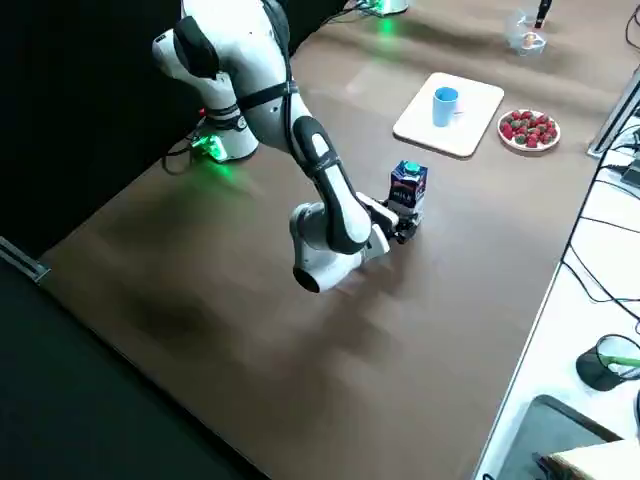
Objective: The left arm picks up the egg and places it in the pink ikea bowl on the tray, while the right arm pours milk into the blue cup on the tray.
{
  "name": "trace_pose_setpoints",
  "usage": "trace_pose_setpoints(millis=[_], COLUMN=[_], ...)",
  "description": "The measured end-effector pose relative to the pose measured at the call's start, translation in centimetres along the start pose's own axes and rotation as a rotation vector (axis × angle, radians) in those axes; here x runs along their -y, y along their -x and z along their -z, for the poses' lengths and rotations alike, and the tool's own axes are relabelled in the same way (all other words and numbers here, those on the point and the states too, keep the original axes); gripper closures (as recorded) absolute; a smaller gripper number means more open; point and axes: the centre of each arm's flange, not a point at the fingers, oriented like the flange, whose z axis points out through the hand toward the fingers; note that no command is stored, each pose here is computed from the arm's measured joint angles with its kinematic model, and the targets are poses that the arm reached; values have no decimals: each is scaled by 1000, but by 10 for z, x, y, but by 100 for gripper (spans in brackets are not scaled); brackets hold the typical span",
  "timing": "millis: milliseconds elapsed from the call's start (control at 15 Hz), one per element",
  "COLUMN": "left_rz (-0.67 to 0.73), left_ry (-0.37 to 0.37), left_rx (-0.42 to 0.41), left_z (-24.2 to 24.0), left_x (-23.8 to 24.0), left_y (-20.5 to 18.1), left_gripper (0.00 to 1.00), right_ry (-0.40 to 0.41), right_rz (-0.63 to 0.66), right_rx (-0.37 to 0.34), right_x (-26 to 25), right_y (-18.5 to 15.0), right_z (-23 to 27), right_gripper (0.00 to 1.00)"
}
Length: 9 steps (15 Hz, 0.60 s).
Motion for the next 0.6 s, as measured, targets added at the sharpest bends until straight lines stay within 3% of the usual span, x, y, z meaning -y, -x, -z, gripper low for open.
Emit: trace_pose_setpoints(millis=[333,600], left_rz=[49,135], left_ry=[-21,28], left_rx=[-8,19], left_z=[56,105], left_x=[-13,-81], left_y=[5,24], left_gripper=[53,53], right_ry=[0,0], right_rz=[2,2], right_rx=[0,0], right_x=[-1,-1], right_y=[-1,-1], right_z=[0,0], right_gripper=[18,23])
